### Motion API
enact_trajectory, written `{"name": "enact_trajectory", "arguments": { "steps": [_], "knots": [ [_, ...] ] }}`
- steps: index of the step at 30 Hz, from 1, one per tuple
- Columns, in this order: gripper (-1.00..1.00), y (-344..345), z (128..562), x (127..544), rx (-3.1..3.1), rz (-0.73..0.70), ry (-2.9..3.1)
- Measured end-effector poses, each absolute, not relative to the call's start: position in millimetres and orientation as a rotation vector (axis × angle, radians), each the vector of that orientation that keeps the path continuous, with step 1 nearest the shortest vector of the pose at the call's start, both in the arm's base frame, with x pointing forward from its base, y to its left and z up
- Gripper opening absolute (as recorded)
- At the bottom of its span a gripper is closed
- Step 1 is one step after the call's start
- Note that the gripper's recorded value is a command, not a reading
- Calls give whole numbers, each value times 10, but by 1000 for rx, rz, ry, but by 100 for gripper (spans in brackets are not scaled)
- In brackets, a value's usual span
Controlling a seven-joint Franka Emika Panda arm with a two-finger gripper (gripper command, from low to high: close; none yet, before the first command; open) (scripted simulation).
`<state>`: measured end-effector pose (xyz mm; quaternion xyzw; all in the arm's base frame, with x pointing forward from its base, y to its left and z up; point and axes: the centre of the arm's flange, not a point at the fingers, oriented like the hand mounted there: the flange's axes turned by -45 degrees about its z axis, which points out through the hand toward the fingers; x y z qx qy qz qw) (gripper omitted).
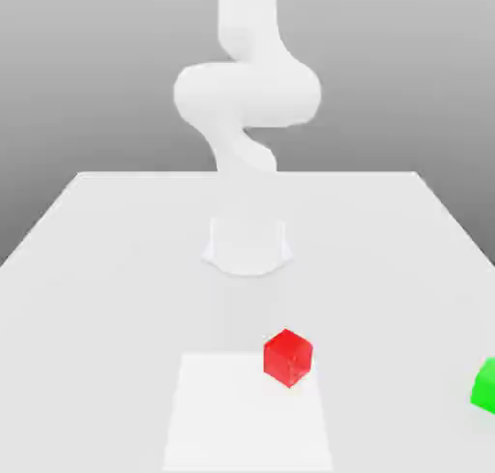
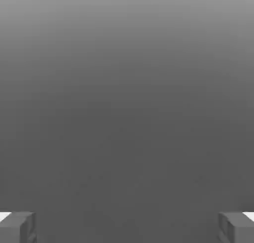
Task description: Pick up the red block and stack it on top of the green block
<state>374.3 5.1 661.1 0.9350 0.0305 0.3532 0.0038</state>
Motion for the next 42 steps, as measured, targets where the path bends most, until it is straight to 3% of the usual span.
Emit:
{"name": "enact_trajectory", "arguments": {
  "steps": [4, 9, 13, 17, 20, 24, 25, 32, 39, 42],
  "knots": [
    [0, 181, 5618, 4104, 2971, 880, 328],
    [0, 357, 4367, 4206, 2985, 596, 626],
    [0, 483, 3357, 4008, 2965, 352, 884],
    [0, 566, 2335, 3555, 2908, 82, 1164],
    [0, 605, 1874, 3419, 2882, 10, 1248],
    [0, 580, 1506, 3389, 2883, 0, 1248],
    [-100, 579, 1453, 3383, 2883, 0, 1248],
    [-100, 580, 1456, 3381, 2883, -2, 1248],
    [-100, 577, 1996, 3387, 2884, -2, 1246],
    [-100, 931, 2133, 3530, 2847, -3, 1320]
  ]
}}
